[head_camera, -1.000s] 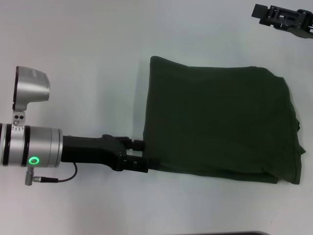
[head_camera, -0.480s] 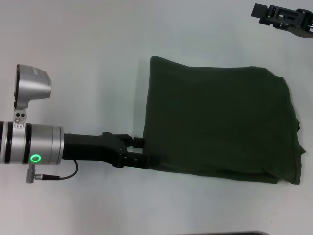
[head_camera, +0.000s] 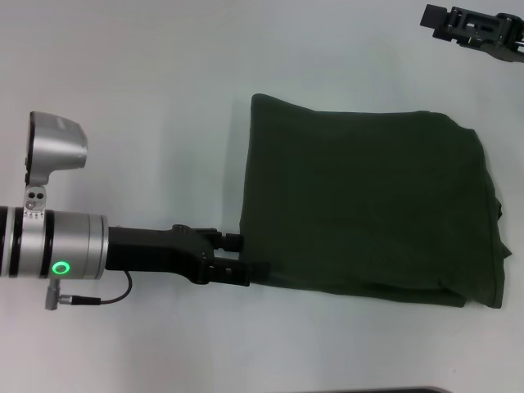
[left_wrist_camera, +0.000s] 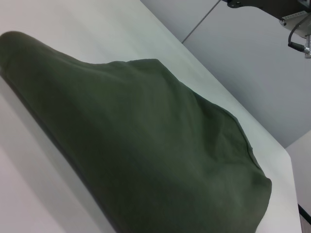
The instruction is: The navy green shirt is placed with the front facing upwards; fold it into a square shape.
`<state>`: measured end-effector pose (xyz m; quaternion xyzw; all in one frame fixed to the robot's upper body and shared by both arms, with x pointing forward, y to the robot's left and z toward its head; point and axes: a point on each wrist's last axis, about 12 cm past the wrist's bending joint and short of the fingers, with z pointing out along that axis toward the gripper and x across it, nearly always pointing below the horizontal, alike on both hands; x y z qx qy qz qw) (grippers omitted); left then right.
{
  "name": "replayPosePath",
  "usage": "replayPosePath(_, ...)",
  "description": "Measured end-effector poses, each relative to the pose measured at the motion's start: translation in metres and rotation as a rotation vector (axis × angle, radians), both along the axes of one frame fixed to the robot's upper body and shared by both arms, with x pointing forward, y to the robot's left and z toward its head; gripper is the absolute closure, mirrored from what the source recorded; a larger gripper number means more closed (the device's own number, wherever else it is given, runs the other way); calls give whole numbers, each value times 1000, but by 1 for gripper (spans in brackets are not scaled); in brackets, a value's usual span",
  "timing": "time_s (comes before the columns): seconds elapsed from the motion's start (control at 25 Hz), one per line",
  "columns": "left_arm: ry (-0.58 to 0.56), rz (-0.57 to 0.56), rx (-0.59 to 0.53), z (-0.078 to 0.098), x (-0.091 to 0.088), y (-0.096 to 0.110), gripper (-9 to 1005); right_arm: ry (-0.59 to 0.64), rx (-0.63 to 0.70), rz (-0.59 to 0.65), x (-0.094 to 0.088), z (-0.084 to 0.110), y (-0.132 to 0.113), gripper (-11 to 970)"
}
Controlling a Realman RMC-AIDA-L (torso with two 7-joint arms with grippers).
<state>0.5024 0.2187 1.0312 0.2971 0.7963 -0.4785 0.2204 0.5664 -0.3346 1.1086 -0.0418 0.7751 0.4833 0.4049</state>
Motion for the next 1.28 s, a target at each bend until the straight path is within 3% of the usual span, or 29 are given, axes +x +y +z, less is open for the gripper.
replayPosePath(1.28, 0, -12, 9, -1, -1, 0, 105, 5, 9, 7, -2, -1, 1, 179)
